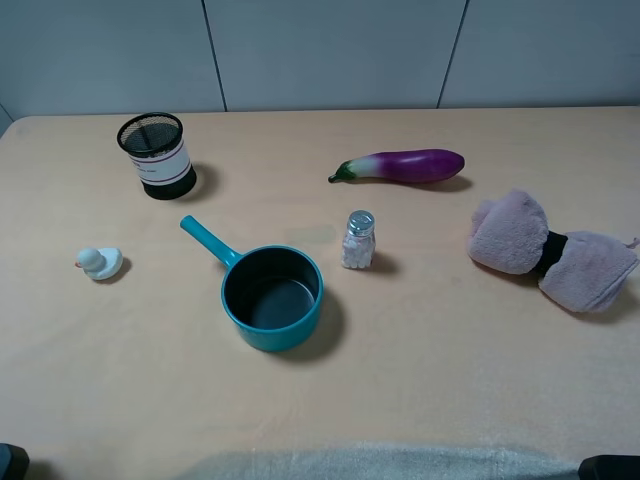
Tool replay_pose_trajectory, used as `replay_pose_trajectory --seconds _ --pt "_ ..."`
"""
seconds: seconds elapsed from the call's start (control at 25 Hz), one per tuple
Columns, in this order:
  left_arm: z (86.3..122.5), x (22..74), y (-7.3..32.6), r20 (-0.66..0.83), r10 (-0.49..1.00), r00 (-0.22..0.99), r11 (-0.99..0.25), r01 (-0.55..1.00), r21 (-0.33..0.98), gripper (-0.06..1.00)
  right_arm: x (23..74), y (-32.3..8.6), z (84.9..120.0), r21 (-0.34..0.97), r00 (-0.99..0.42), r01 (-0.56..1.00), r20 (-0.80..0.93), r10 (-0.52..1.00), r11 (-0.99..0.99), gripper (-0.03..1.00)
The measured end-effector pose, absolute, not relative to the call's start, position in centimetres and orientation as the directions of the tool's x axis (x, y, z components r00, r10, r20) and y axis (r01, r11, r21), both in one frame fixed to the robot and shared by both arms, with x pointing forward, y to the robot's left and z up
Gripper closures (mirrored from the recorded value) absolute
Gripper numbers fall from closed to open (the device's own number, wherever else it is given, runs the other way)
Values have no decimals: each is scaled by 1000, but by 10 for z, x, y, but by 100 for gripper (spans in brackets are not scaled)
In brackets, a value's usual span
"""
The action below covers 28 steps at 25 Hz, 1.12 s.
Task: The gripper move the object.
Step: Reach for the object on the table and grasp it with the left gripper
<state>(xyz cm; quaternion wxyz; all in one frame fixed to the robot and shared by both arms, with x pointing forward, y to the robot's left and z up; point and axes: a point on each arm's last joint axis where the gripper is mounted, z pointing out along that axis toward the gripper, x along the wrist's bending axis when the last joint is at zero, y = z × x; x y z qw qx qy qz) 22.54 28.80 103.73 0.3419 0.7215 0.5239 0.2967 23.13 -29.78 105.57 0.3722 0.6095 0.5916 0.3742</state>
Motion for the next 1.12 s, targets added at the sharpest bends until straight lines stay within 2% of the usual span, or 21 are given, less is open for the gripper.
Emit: replay_pose_trajectory --seconds 1.12 --pt "1037 225 288 70 959 275 -217 553 804 19 231 -298 1056 896 20 443 16 1000 -23 36"
